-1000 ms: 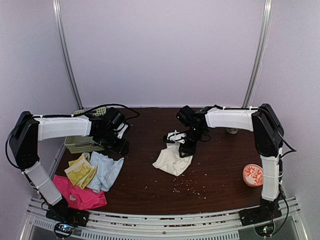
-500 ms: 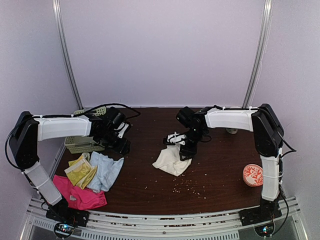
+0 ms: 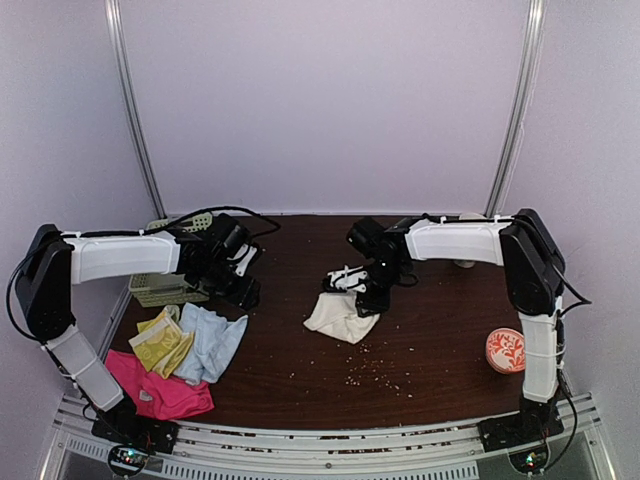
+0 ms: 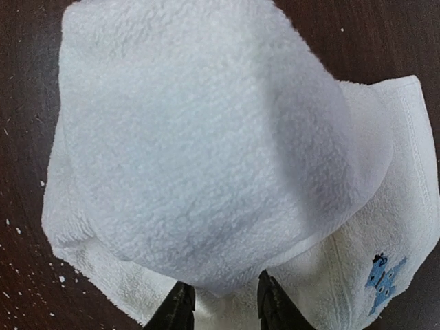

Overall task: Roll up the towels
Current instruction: Pick up the towel from the center of the board.

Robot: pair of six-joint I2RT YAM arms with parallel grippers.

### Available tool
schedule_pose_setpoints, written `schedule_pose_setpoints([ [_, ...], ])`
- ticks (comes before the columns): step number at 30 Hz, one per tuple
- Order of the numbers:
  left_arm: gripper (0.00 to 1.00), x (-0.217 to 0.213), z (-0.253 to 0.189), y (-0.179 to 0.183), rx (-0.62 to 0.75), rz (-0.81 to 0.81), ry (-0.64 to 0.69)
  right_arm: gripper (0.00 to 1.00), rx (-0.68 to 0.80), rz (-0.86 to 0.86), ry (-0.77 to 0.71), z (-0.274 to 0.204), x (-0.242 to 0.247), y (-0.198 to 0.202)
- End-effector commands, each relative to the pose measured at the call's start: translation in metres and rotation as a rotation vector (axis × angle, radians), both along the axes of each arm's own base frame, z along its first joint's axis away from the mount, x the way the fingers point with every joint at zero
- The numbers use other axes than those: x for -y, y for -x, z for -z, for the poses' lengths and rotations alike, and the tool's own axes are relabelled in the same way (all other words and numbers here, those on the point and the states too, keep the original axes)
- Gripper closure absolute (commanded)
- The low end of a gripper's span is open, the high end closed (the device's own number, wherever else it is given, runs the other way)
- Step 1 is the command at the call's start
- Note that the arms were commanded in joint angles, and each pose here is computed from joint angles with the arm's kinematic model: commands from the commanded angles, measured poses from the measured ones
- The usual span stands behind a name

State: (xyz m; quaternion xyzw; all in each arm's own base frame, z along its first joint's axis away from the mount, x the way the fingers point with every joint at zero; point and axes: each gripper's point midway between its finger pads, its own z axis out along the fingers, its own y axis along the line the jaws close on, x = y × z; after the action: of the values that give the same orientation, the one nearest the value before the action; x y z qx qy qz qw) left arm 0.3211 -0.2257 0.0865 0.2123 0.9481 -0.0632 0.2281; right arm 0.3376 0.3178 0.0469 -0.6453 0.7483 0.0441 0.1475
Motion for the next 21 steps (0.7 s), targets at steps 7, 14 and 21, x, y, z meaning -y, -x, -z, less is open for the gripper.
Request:
schedule_pose_setpoints([
  [7,0.38,0.007,-0.006,-0.002,0.036,0.014,0.034,1.0,0.128,0.011,-0.039,-0.042,-0.005,-0.017],
  [14,0.38,0.01,-0.004,-0.003,0.036,0.026,0.037,1.0,0.177,0.01,-0.093,-0.085,-0.013,-0.023],
  [21,0.38,0.02,-0.003,-0.002,0.03,0.058,0.08,1.0,0.106,0.006,-0.324,-0.161,-0.039,-0.014],
])
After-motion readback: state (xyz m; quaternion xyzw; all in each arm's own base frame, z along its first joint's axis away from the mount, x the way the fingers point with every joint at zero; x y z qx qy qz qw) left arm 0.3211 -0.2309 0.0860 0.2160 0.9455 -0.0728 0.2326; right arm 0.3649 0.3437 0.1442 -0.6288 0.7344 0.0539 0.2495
